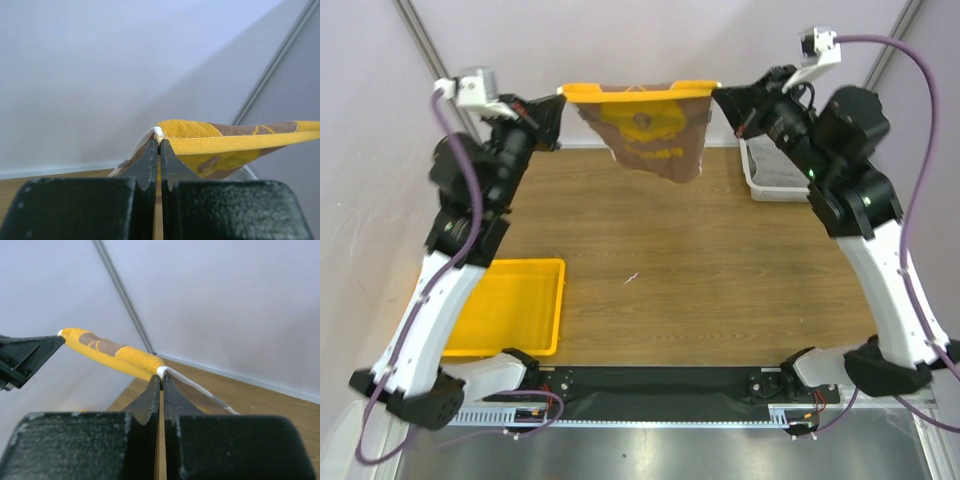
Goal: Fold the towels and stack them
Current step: Fold the towel
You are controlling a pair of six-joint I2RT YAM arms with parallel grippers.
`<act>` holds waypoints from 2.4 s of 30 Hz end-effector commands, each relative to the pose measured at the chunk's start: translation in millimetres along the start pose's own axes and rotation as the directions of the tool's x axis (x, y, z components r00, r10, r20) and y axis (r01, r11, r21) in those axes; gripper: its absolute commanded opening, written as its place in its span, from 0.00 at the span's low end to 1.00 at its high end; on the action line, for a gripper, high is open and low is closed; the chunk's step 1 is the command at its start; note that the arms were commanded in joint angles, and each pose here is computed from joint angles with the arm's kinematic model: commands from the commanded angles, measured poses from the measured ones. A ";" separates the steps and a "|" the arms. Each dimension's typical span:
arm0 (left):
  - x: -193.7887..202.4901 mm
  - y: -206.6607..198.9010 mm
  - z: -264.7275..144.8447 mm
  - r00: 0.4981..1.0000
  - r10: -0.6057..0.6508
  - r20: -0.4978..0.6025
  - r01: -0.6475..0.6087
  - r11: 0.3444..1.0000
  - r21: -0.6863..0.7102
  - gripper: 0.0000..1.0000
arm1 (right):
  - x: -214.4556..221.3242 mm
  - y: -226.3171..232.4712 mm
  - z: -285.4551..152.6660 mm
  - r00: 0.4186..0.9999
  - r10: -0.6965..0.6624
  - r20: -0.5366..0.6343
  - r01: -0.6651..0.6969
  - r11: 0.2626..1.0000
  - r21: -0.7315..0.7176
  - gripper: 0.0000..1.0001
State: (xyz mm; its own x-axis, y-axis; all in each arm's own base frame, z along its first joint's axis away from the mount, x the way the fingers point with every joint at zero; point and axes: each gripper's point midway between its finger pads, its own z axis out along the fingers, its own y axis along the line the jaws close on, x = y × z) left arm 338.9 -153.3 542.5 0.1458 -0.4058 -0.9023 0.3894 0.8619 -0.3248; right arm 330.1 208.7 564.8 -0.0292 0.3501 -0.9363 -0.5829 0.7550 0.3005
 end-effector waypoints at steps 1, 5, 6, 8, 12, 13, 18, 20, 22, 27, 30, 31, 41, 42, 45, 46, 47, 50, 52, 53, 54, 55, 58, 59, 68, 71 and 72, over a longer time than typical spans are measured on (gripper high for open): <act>-23.0 -2.4 -38.7 0.999 0.034 0.025 -0.034 0.999 0.012 0.00 | -11.6 9.0 -30.1 0.998 -0.046 0.042 0.043 0.997 0.072 0.00; -48.5 -8.9 -81.1 0.999 0.004 0.046 -0.005 1.000 0.030 0.00 | -24.7 30.6 -69.6 0.998 -0.040 0.052 0.038 0.998 0.050 0.00; -50.5 -8.3 -94.1 0.999 -0.004 0.031 0.003 1.000 0.026 0.00 | -27.2 34.0 -77.3 0.998 -0.031 0.055 0.029 0.998 0.048 0.00; -61.6 -12.0 -108.1 0.999 -0.036 0.030 0.035 0.999 0.032 0.00 | -33.3 41.6 -96.3 0.998 -0.015 0.053 0.013 0.999 0.039 0.00; -44.7 -8.9 -119.2 0.988 -0.117 -0.103 0.115 0.993 -0.027 0.00 | -27.5 34.5 -106.9 1.000 -0.006 0.000 0.006 0.995 0.102 0.00; -33.2 -7.0 -114.5 0.981 -0.134 -0.141 0.129 0.991 -0.046 0.00 | -22.8 30.8 -105.5 1.000 -0.002 -0.016 0.004 0.992 0.123 0.00; 40.9 17.3 -98.6 0.935 -0.218 -0.278 0.172 0.968 -0.183 0.00 | 37.3 -10.0 -91.4 0.991 0.016 -0.136 0.029 0.948 0.318 0.00; 78.3 29.5 -91.3 0.914 -0.237 -0.330 0.164 0.958 -0.234 0.00 | 53.4 -22.7 -86.8 0.989 0.011 -0.146 0.044 0.930 0.365 0.00; 105.7 42.8 -84.8 0.904 -0.238 -0.355 0.139 0.949 -0.281 0.00 | 85.8 -41.3 -77.0 0.981 0.028 -0.193 0.055 0.910 0.410 0.00; 165.0 68.0 -64.3 0.888 -0.235 -0.394 0.091 0.932 -0.351 0.00 | 172.3 -81.4 -50.3 0.939 0.146 -0.311 -0.009 0.915 0.404 0.00; 201.2 82.2 -52.0 0.880 -0.229 -0.417 0.063 0.925 -0.374 0.00 | 205.8 -101.9 -37.9 0.929 0.170 -0.329 -0.027 0.917 0.398 0.00; 225.7 91.1 -48.2 0.862 -0.229 -0.452 0.039 0.919 -0.392 0.00 | 216.8 -108.5 -30.0 0.926 0.170 -0.336 -0.022 0.915 0.402 0.00; 293.8 135.5 17.5 0.839 -0.210 -0.502 -0.024 0.908 -0.419 0.00 | 282.5 -185.9 39.8 0.889 0.229 -0.397 -0.060 0.917 0.394 0.00; 298.7 136.7 24.8 0.838 -0.208 -0.505 -0.019 0.913 -0.407 0.00 | 278.3 -188.7 48.6 0.893 0.224 -0.390 -0.064 0.921 0.384 0.00; 318.8 144.4 43.2 0.827 -0.194 -0.528 -0.026 0.925 -0.380 0.00 | 301.6 -210.5 64.3 0.876 0.236 -0.420 -0.060 0.918 0.391 0.00; 319.1 143.5 51.6 0.827 -0.184 -0.531 -0.022 0.934 -0.358 0.00 | 296.7 -217.1 71.5 0.883 0.233 -0.408 -0.061 0.918 0.392 0.00; 324.7 144.4 58.2 0.825 -0.181 -0.536 -0.019 0.938 -0.346 0.00 | 312.7 -226.5 77.2 0.868 0.247 -0.430 -0.064 0.916 0.397 0.00; 343.4 151.7 81.7 0.806 -0.184 -0.563 -0.019 0.942 -0.336 0.00 | 308.4 -244.9 94.2 0.872 0.266 -0.410 -0.093 0.914 0.395 0.00; 351.5 157.2 102.1 0.808 -0.171 -0.564 -0.029 0.944 -0.328 0.00 | 322.6 -260.0 103.0 0.861 0.286 -0.421 -0.103 0.908 0.406 0.00; 353.5 159.8 107.5 0.807 -0.165 -0.567 -0.035 0.945 -0.325 0.00 | 311.5 -263.1 112.3 0.872 0.278 -0.404 -0.111 0.914 0.390 0.00; 356.7 162.1 113.8 0.808 -0.161 -0.567 -0.039 0.945 -0.324 0.00 | 321.3 -271.2 117.3 0.864 0.287 -0.413 -0.113 0.912 0.395 0.00; 356.1 164.7 126.6 0.815 -0.150 -0.560 -0.043 0.948 -0.316 0.00 | 323.0 -273.2 120.3 0.860 0.292 -0.419 -0.118 0.912 0.392 0.00; 358.1 171.3 145.4 0.816 -0.141 -0.561 -0.049 0.949 -0.311 0.00 | 321.3 -284.3 131.4 0.862 0.289 -0.417 -0.117 0.913 0.390 0.00; 358.2 170.9 147.6 0.814 -0.142 -0.564 -0.048 0.950 -0.310 0.00 | 315.9 -284.0 136.0 0.866 0.285 -0.411 -0.122 0.917 0.379 0.00; 343.1 149.4 107.6 0.771 -0.167 -0.614 -0.005 0.963 -0.268 0.00 | 312.1 -258.5 105.9 0.810 0.373 -0.453 -0.199 0.901 0.385 0.00; 357.9 148.7 68.5 0.718 -0.208 -0.665 0.007 0.957 -0.292 0.00 | 327.9 -248.9 77.5 0.769 0.411 -0.490 -0.210 0.886 0.413 0.00; 343.6 142.4 60.1 0.728 -0.212 -0.652 0.020 0.957 -0.290 0.00 | 317.6 -240.8 69.2 0.774 0.406 -0.486 -0.207 0.888 0.411 0.00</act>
State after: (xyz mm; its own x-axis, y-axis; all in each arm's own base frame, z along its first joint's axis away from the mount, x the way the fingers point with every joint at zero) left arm 527.8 -193.5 153.1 -0.6130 -0.2536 -0.7483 0.0672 0.9269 -0.3692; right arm 546.4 177.4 157.3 -0.6826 0.2953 -0.6685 -0.1404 0.8448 0.5164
